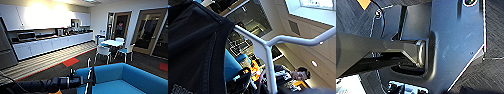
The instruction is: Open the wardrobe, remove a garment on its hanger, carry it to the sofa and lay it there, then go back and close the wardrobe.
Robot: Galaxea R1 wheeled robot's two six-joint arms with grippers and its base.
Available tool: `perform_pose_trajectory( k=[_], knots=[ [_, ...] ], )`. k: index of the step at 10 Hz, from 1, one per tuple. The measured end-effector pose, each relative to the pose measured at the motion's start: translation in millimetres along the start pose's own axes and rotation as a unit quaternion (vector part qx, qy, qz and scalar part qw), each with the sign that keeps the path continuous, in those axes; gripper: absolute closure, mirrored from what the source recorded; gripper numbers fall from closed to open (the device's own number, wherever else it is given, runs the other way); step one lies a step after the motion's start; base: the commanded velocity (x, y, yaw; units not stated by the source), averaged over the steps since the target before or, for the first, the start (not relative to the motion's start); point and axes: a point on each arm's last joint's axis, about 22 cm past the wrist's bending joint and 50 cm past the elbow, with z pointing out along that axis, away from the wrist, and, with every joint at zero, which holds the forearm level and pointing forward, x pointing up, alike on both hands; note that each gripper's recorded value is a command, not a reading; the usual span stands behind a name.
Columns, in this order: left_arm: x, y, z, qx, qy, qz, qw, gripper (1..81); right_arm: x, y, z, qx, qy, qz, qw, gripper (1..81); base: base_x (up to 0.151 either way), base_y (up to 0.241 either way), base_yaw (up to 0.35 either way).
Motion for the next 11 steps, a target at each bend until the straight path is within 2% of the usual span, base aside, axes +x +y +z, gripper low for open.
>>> perform_pose_trajectory(
  k=[11],
  knots=[
    [0.2,0.5,0.3,0.0,-0.001,0.001,1.0,81.1,0.3,-3.5,1.4,0.002,0.001,0.0,1.0,1.0,0.0,0.0,-0.259]
  ],
)
